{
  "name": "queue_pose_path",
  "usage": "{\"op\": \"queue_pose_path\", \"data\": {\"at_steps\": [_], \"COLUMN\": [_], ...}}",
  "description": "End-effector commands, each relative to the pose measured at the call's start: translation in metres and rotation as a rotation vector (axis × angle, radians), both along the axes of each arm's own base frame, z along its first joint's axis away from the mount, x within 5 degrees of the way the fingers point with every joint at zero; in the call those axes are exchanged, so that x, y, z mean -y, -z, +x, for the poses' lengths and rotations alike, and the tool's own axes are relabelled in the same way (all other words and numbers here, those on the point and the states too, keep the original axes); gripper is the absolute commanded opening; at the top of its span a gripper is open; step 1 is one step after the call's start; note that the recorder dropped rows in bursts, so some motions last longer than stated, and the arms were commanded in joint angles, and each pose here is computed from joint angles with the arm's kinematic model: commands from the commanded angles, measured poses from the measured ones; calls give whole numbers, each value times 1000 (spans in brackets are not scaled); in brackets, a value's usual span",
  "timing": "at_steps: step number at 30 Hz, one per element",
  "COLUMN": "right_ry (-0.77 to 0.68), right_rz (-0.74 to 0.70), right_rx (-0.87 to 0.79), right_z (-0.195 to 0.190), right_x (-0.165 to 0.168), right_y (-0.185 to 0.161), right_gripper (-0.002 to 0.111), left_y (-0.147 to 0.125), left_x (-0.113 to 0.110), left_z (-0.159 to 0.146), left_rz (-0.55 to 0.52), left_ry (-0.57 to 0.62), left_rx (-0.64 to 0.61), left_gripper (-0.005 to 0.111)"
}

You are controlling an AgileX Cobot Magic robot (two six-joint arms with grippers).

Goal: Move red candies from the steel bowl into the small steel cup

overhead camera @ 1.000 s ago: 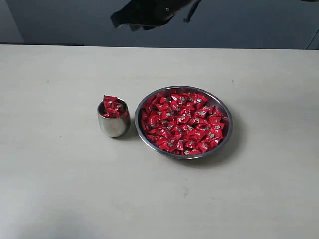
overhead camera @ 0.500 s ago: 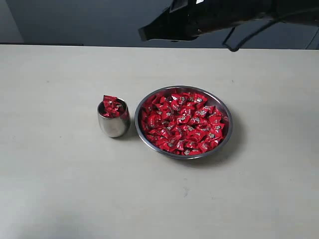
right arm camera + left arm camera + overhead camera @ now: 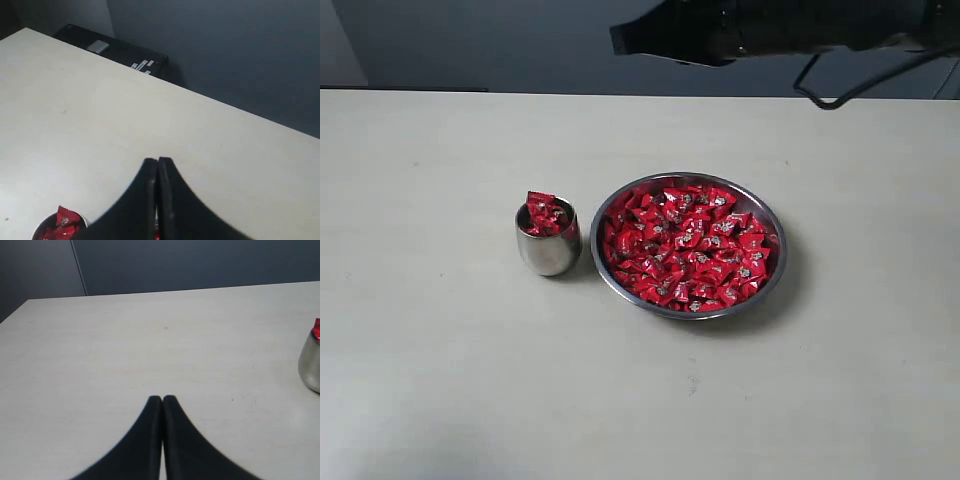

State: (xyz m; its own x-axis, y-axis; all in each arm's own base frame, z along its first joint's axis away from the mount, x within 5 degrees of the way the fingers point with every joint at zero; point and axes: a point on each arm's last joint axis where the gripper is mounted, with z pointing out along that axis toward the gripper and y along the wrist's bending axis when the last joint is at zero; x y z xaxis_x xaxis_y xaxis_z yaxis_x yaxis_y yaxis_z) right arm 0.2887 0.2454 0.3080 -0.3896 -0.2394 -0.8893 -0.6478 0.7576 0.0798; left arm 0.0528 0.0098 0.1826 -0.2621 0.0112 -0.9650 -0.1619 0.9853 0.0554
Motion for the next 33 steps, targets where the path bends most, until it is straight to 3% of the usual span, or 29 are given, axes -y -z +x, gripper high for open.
{"op": "queue_pose_path", "data": {"at_steps": [1, 7, 21, 33], "right_ry": [-5, -63, -66, 233], "right_rz": [-21, -153, -278, -271], "right_rx": [15, -44, 67, 62], "right_z": [0, -8, -6, -19], "right_x": [3, 8, 16, 131], "right_y": [-1, 6, 1, -70], "right_gripper": [-1, -1, -1, -1], "left_y": [0, 0, 0, 0], "left_x": [0, 0, 0, 0], "left_z": [0, 0, 0, 0], "left_rz": [2, 2, 2, 2], "left_ry": [-2, -2, -2, -2], "left_rx": [12, 12, 12, 12], "left_gripper": [0, 0, 0, 0]}}
